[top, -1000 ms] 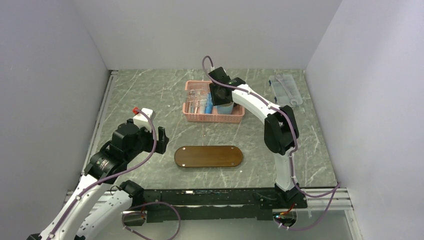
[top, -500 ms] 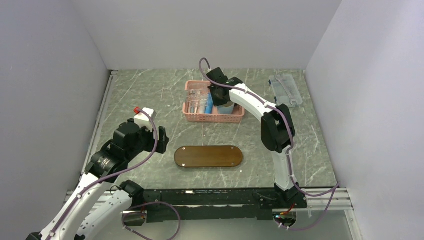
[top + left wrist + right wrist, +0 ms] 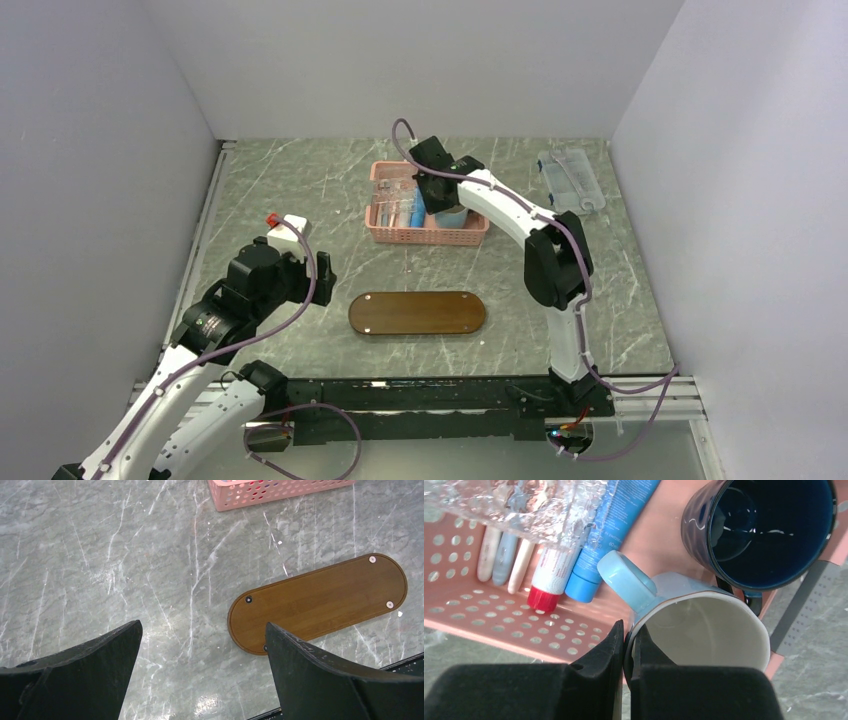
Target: Prepare toiletry sets of a toothbrush and toothpaste on the tray
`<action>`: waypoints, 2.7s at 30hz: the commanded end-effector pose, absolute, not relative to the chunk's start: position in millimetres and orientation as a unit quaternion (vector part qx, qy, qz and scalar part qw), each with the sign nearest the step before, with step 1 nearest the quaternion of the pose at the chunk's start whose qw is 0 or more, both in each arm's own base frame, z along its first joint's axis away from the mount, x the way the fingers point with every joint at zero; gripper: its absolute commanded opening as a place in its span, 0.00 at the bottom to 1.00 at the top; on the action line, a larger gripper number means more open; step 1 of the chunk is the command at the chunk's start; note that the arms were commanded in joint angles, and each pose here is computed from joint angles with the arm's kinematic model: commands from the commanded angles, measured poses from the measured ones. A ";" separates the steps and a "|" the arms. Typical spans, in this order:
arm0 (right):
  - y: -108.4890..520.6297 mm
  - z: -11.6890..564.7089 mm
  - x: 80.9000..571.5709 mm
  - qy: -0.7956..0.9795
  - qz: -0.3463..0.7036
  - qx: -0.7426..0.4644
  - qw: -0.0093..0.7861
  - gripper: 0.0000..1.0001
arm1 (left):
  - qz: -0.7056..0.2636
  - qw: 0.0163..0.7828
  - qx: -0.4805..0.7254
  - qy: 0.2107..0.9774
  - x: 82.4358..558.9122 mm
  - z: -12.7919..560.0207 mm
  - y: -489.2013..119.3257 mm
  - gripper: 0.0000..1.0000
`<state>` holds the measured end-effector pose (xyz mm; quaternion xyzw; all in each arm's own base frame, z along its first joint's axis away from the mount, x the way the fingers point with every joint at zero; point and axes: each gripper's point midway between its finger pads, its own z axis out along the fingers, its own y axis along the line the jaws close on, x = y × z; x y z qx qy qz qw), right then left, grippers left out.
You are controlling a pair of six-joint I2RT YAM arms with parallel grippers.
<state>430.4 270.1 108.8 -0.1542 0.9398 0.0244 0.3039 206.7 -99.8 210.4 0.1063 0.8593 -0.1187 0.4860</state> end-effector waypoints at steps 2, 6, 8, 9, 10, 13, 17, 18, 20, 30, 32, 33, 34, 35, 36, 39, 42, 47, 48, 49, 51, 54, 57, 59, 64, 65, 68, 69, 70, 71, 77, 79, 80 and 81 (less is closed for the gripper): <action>273.3 209.6 431.1 0.891 0.021 -0.165 0.422 0.00 | -0.106 0.504 0.102 0.851 211.8 217.4 -95.4 0.99; 279.5 231.3 418.2 0.877 0.020 -0.184 0.443 0.00 | -0.102 0.506 0.098 0.851 212.2 218.2 -92.9 0.99; 283.6 240.6 409.4 0.872 0.023 -0.196 0.449 0.00 | -0.099 0.509 0.095 0.850 212.3 219.5 -91.1 0.99; 284.8 244.0 405.5 0.870 0.025 -0.201 0.450 0.00 | -0.096 0.511 0.092 0.849 212.3 219.7 -89.5 0.99; 286.4 247.8 401.2 0.868 0.030 -0.207 0.450 0.00 | -0.092 0.513 0.087 0.849 212.9 220.8 -87.3 0.99; 295.1 256.8 385.5 0.864 0.056 -0.226 0.446 0.00 | -0.085 0.520 0.075 0.847 212.8 223.3 -81.7 0.99; 309.6 265.9 360.1 0.853 0.088 -0.264 0.442 0.00 | -0.073 0.530 0.057 0.843 212.5 226.9 -73.1 0.99; 312.5 266.9 354.1 0.850 0.092 -0.274 0.441 0.00 | -0.071 0.532 0.052 0.842 212.4 227.6 -71.4 0.99; 318.0 269.9 340.9 0.843 0.103 -0.292 0.439 0.00 | -0.063 0.536 0.041 0.841 212.1 228.8 -66.2 0.99; 353.2 259.1 265.0 0.806 0.187 -0.396 0.399 0.00 | -0.032 0.543 -0.003 0.839 210.2 230.7 -46.8 0.99; 359.6 254.4 250.3 0.794 0.190 -0.424 0.391 0.00 | -0.024 0.547 -0.016 0.836 209.3 232.2 -40.9 0.99; 363.5 252.4 242.4 0.790 0.194 -0.434 0.387 0.00 | -0.018 0.550 -0.025 0.834 208.5 233.5 -36.7 0.99; 366.5 248.9 235.6 0.787 0.196 -0.442 0.384 0.00 | -0.012 0.553 -0.033 0.832 207.9 234.7 -33.1 0.99; 369.6 246.0 228.7 0.784 0.197 -0.449 0.381 0.00 | -0.007 0.555 -0.042 0.831 207.0 235.5 -29.2 0.99; 371.9 242.8 223.5 0.782 0.197 -0.453 0.379 0.00 | -0.001 0.558 -0.051 0.828 206.0 236.9 -25.3 0.99; 380.9 235.4 207.0 0.775 0.203 -0.468 0.373 0.00 | 0.012 0.566 -0.073 0.821 202.6 240.2 -15.1 0.99; 391.3 227.6 192.4 0.769 0.213 -0.480 0.364 0.00 | 0.020 0.577 -0.095 0.811 197.8 245.0 -5.4 0.99; 411.7 217.8 174.9 0.762 0.226 -0.489 0.358 0.00 | 0.032 0.594 -0.125 0.794 190.6 251.5 8.9 0.99; 415.4 215.9 172.7 0.762 0.229 -0.489 0.357 0.00 | 0.033 0.596 -0.129 0.792 189.2 252.1 11.0 0.99; 418.7 213.0 171.0 0.762 0.229 -0.490 0.356 0.00 | 0.034 0.600 -0.134 0.788 187.8 253.5 13.0 0.99; 424.9 206.5 169.4 0.765 0.229 -0.489 0.351 0.00 | 0.032 0.605 -0.138 0.783 185.9 255.1 14.6 0.99; 433.0 194.8 168.6 0.771 0.224 -0.489 0.339 0.00 | 0.030 0.612 -0.145 0.777 183.0 257.8 17.8 0.99; 439.6 188.2 168.5 0.774 0.222 -0.489 0.334 0.00 | 0.029 0.617 -0.150 0.772 181.0 259.6 19.9 0.99; 443.6 184.4 168.2 0.774 0.225 -0.489 0.332 0.00 | 0.028 0.619 -0.153 0.770 180.0 260.2 21.0 0.99; 450.4 177.0 168.6 0.776 0.224 -0.490 0.327 0.00 | 0.023 0.623 -0.153 0.767 179.1 261.6 20.6 0.99; 451.4 175.9 169.1 0.777 0.223 -0.490 0.326 0.00 | 0.022 0.623 -0.152 0.767 179.2 261.6 20.3 0.99; 453.8 174.1 168.8 0.777 0.221 -0.492 0.324 0.00 | 0.023 0.623 -0.152 0.767 179.3 261.5 20.3 0.99; 454.3 173.2 168.8 0.778 0.220 -0.493 0.322 0.00 | 0.022 0.623 -0.152 0.767 179.2 261.9 20.2 0.99; 455.2 173.0 168.9 0.777 0.220 -0.493 0.322 0.00 | 0.021 0.623 -0.152 0.767 179.1 262.2 20.2 0.99; 455.7 173.1 168.5 0.777 0.221 -0.493 0.322 0.00 | 0.022 0.624 -0.153 0.766 178.9 262.4 20.6 0.99; 456.9 166.3 165.8 0.780 0.216 -0.497 0.312 0.00 | 0.021 0.627 -0.155 0.763 177.8 263.0 21.6 0.99; 457.8 166.1 164.6 0.780 0.219 -0.497 0.312 0.00 | 0.020 0.627 -0.156 0.763 177.5 263.2 21.9 0.99; 458.3 165.4 163.4 0.779 0.221 -0.498 0.311 0.00 | 0.020 0.628 -0.156 0.762 177.4 263.4 21.8 0.99; 458.6 165.3 163.3 0.779 0.221 -0.497 0.311 0.00 | 0.019 0.628 -0.155 0.763 177.4 263.3 21.5 0.99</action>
